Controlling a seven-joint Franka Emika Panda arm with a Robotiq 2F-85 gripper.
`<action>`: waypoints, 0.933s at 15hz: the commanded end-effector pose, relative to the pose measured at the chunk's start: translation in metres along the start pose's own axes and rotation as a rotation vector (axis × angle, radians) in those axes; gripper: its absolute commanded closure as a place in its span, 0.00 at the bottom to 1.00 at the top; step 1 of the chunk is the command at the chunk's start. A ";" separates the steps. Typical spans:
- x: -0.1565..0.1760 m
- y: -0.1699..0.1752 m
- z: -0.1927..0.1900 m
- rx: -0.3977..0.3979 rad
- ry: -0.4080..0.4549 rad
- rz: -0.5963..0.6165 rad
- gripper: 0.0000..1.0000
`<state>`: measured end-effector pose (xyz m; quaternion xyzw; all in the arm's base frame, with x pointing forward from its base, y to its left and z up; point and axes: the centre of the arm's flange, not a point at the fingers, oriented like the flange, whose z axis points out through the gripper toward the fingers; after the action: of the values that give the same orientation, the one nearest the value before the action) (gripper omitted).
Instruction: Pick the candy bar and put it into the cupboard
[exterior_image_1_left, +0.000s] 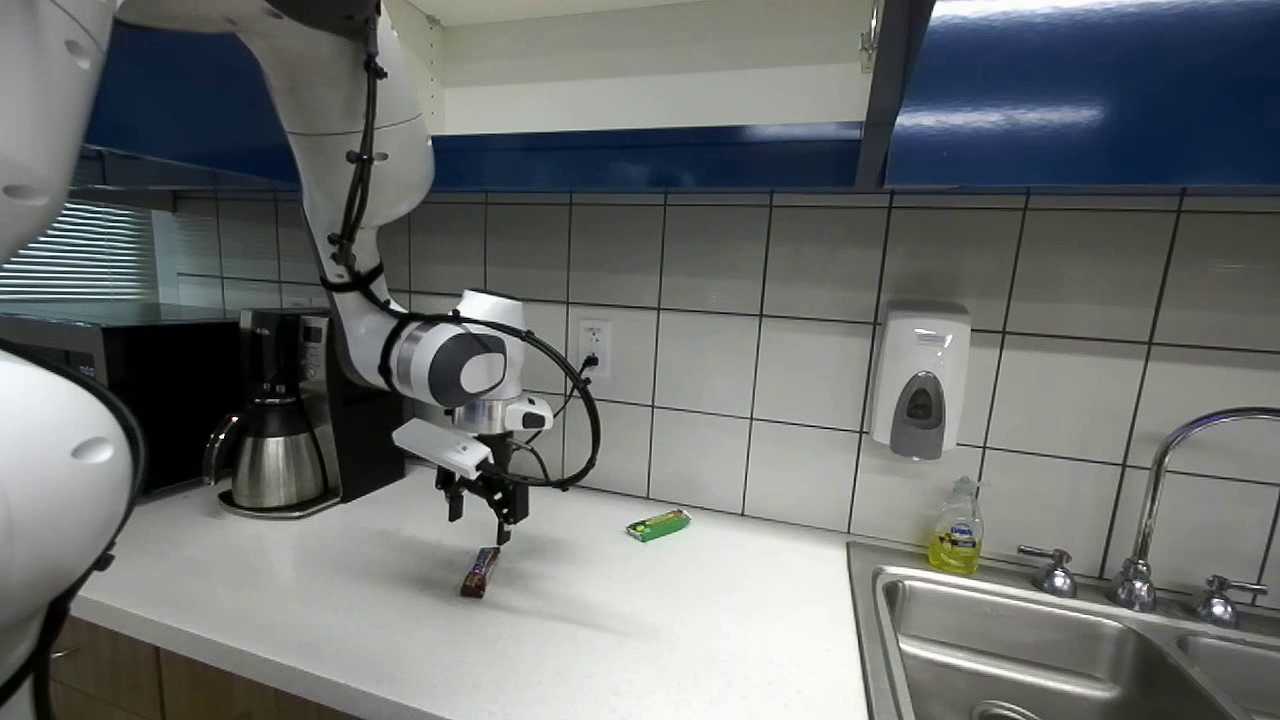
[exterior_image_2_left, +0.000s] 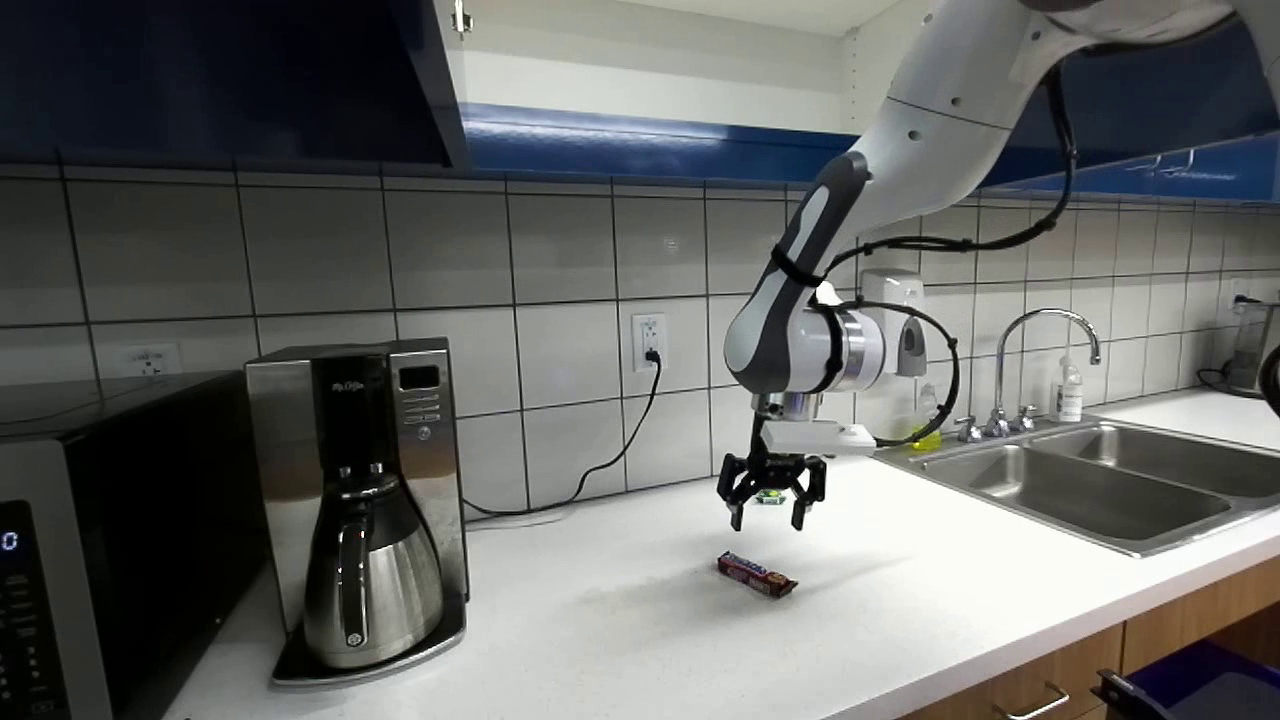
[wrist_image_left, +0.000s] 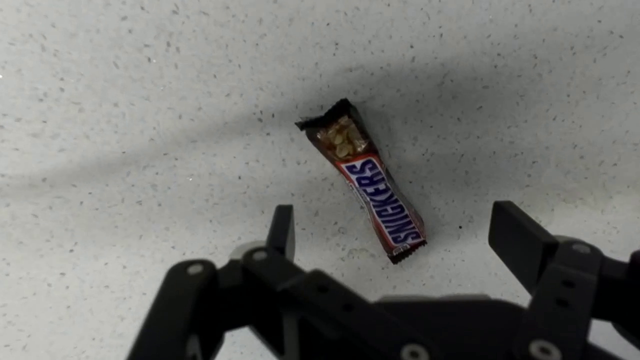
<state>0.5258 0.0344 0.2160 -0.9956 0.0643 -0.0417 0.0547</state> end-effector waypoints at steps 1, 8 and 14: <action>0.015 -0.005 0.015 -0.012 -0.008 -0.039 0.00; 0.008 -0.002 0.016 -0.013 -0.014 -0.026 0.00; 0.008 -0.002 0.016 -0.013 -0.014 -0.026 0.00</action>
<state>0.5358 0.0372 0.2009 -0.9969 0.0510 -0.0351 0.0483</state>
